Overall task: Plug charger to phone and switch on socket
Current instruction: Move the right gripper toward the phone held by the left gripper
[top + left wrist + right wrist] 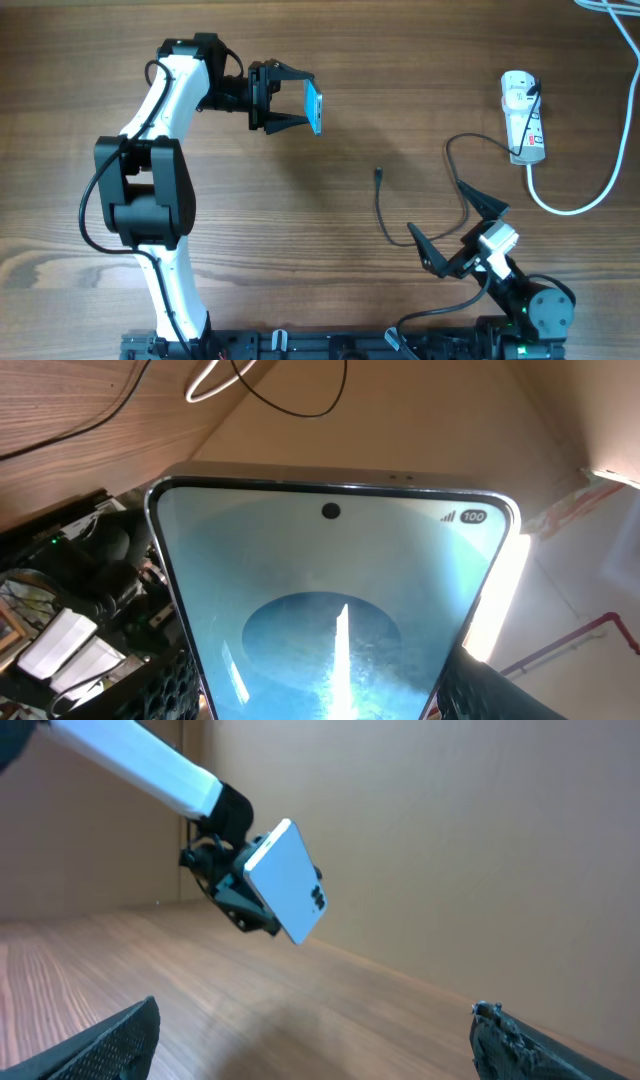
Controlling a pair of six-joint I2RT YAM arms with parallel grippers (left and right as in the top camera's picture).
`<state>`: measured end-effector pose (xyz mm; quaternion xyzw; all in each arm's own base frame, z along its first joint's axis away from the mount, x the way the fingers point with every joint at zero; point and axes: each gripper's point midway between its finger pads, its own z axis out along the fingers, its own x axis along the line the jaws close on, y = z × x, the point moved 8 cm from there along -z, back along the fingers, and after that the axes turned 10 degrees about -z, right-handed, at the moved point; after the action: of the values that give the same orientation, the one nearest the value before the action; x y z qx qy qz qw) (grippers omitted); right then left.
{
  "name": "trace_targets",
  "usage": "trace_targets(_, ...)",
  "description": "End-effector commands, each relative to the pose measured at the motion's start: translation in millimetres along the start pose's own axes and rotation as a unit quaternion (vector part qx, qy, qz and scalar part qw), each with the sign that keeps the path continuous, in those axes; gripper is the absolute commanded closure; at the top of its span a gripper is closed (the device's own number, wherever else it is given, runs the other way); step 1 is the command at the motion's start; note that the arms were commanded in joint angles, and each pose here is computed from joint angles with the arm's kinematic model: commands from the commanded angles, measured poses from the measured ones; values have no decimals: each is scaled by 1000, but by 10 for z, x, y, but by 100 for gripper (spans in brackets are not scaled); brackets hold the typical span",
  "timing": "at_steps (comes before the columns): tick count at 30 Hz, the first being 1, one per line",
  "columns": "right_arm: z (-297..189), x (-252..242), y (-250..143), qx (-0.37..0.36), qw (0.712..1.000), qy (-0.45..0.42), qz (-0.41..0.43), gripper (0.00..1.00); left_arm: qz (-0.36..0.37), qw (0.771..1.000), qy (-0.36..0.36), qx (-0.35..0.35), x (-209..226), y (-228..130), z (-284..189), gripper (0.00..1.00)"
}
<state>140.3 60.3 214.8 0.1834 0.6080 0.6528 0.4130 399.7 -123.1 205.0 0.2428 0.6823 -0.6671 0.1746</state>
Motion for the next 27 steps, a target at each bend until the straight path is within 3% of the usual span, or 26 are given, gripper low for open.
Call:
trace_targets(1, -6, -95, 395, -17, 999, -34, -23, 0, 32, 999, -19, 21, -146, -258, 1, 31)
trace_targets(3, 1, -177, 517, 12, 997, -62, -39, 0, 32, 999, -19, 21, -146, -258, 1, 31)
trace_targets(6, 39, -344, 678, 112, 989, -101, 1, 0, 33, 999, -19, 21, -146, -258, 1, 31)
trace_targets(10, 237, -505, 734, 224, 970, -73, 56, 0, 33, 999, -19, 21, -146, -258, 1, 31)
trace_targets(12, 397, -505, 805, 247, 965, 1, 88, 0, 32, 999, -19, 21, -146, -258, 1, 31)
trace_targets(15, 600, -412, 894, 215, 954, 137, 158, 0, 32, 999, -19, 21, -146, -258, 1, 31)
trace_targets(18, 675, -269, 880, 174, 910, 282, 248, 0, 32, 999, -19, 21, -146, -258, 1, 31)
trace_targets(20, 715, -269, 818, 172, 894, 310, 276, 0, 32, 999, -18, 21, -145, -258, 1, 31)
trace_targets(22, 802, -329, 678, 194, 880, 299, 314, 0, 33, 999, -19, 21, -146, -258, 1, 31)
trace_targets(24, 864, -433, 430, 272, 870, 202, 359, 1, 33, 999, -18, 21, -145, -258, 2, 31)
trace_targets(27, 802, -517, 206, 364, 862, 76, 344, 0, 33, 999, -18, 21, -145, -258, 2, 31)
